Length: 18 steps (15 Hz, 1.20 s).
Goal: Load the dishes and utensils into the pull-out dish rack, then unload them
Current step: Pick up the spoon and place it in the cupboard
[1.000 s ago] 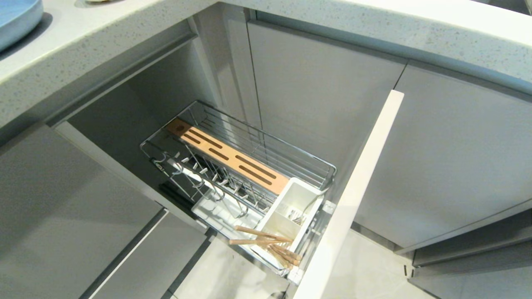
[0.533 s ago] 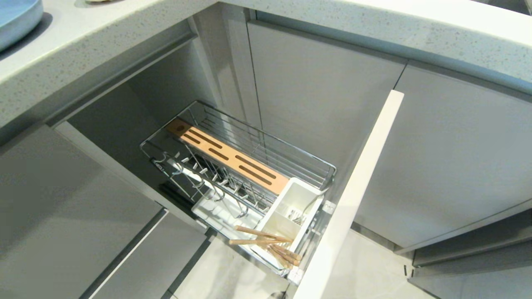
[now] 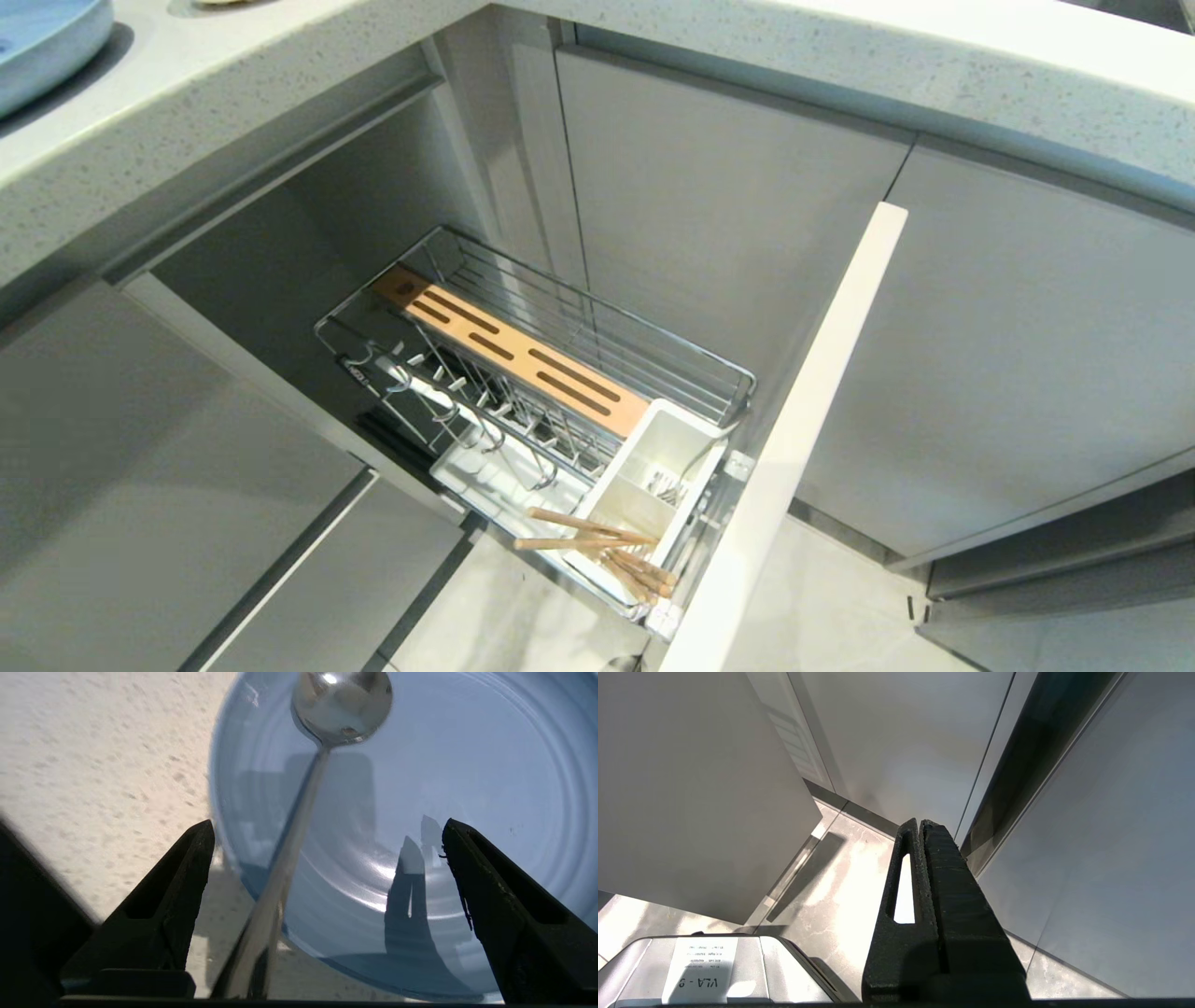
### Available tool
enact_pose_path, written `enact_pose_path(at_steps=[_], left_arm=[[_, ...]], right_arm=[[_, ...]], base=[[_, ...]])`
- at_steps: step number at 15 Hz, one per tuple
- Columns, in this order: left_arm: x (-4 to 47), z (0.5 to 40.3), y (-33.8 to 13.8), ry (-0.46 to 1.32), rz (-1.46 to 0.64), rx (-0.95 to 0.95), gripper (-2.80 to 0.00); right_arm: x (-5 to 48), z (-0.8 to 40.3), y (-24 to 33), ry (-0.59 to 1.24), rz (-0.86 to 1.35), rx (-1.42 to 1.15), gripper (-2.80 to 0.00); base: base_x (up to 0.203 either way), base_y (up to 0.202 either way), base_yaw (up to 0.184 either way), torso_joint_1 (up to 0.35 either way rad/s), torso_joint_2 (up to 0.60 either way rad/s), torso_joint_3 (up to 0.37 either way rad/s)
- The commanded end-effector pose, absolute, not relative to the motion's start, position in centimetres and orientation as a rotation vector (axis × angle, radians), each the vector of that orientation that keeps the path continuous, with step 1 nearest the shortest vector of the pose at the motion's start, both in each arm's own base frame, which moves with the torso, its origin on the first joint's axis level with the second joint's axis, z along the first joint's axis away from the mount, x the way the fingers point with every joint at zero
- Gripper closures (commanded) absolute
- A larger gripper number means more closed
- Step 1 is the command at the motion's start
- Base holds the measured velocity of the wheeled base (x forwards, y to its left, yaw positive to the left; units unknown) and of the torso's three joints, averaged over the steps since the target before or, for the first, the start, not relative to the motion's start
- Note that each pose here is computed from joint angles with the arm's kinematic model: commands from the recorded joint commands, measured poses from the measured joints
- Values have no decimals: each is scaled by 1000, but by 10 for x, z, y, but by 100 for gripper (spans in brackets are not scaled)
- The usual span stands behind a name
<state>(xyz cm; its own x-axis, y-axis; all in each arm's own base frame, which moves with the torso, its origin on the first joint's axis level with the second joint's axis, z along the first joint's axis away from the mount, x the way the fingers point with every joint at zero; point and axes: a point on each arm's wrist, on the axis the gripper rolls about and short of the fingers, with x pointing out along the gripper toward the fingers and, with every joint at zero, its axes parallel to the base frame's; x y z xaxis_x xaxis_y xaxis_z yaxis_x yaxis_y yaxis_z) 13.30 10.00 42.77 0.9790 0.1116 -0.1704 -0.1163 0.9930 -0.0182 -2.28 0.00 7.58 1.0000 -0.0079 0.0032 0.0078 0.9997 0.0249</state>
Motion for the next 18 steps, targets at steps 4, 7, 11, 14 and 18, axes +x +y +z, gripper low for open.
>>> enact_pose_path(at_steps=[4, 7, 11, 14, 18], left_arm=[[130, 434, 98, 131, 143, 6, -280], [136, 432, 95, 138, 101, 2, -280], [140, 431, 95, 141, 55, -3, -280], [141, 430, 95, 143, 52, -5, -280], [143, 430, 94, 145, 40, -4, -280]], right_arm=[[-23, 75, 0, -6, -8, 25, 0], [-23, 75, 0, -6, -8, 25, 0], [-23, 75, 0, -6, -8, 25, 0], [-23, 75, 0, -6, -8, 25, 0], [-23, 75, 0, -6, -8, 26, 0]], base=[[0, 0, 0, 0, 0, 0], [0, 0, 0, 0, 0, 0], [0, 0, 0, 0, 0, 0], [0, 0, 0, 0, 0, 0], [0, 0, 0, 0, 0, 0]])
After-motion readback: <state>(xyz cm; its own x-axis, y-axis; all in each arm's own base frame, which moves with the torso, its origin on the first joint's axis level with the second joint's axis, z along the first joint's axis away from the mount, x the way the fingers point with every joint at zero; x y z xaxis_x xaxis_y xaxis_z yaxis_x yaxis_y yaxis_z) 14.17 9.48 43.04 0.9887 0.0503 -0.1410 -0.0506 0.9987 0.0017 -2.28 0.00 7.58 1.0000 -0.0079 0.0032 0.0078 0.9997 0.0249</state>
